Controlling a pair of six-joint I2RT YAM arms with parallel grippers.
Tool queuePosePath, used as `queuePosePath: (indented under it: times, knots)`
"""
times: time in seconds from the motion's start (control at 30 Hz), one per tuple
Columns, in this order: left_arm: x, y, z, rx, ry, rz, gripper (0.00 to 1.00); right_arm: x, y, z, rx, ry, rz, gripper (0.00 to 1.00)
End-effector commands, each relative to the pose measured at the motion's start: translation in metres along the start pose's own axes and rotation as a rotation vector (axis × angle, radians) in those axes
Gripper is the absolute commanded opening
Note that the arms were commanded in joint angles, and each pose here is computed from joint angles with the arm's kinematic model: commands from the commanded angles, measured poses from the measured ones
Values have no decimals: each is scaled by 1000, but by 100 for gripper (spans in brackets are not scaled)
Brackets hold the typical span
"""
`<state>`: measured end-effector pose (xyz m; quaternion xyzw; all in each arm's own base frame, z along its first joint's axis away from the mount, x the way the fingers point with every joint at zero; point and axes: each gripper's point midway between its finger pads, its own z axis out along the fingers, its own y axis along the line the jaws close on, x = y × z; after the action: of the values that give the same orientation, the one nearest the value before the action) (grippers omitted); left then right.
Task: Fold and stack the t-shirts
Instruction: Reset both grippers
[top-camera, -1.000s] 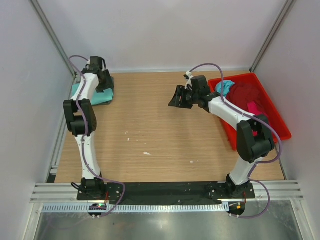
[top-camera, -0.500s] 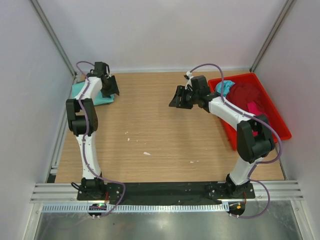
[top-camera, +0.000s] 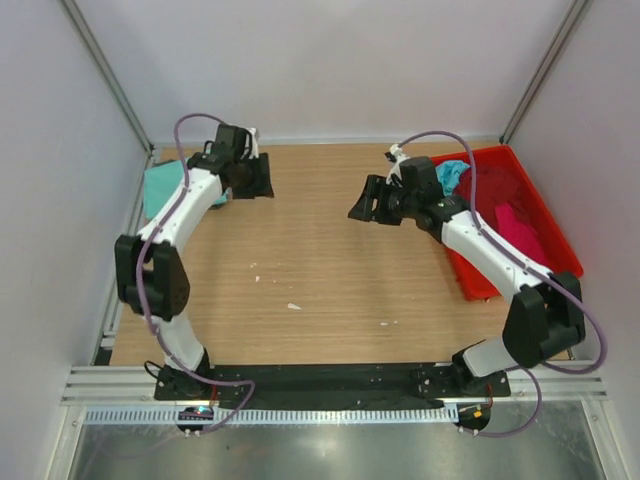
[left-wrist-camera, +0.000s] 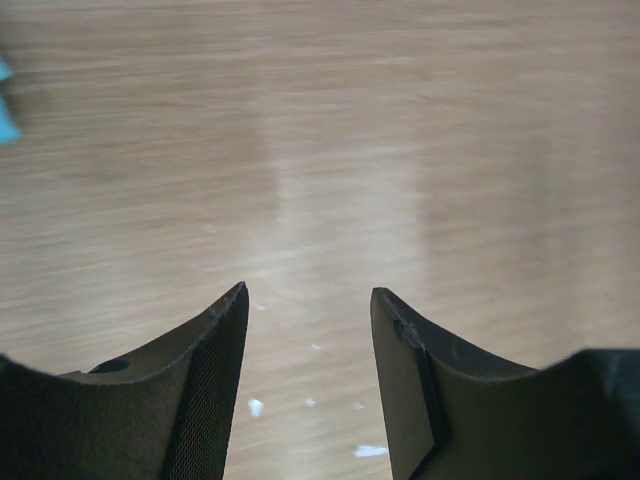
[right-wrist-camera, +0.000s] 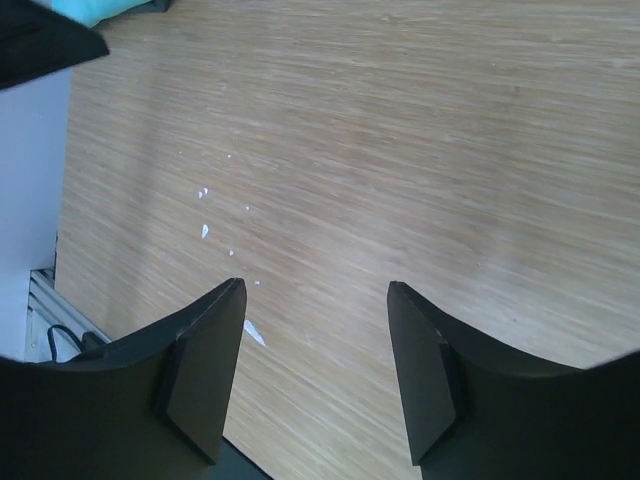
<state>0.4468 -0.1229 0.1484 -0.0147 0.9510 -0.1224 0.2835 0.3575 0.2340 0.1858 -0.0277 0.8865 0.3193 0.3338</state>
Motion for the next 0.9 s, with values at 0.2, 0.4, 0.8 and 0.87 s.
queuePosePath:
  times: [0.2,0.4,0.8,0.87]
  knots:
    - [80,-117,-88,393,-117,69,56,10,9,-82,27,-146,-10,100]
    - [93,-128,-149,535,-255,63,100,7,-6,-117,123,-287,70,100]
    - [99,-113,-179,535,-391,91,100,18,-16,-130,116,-376,113,100]
    - [97,-115,-182,543,-397,93,100,12,-18,-133,133,-408,116,100]
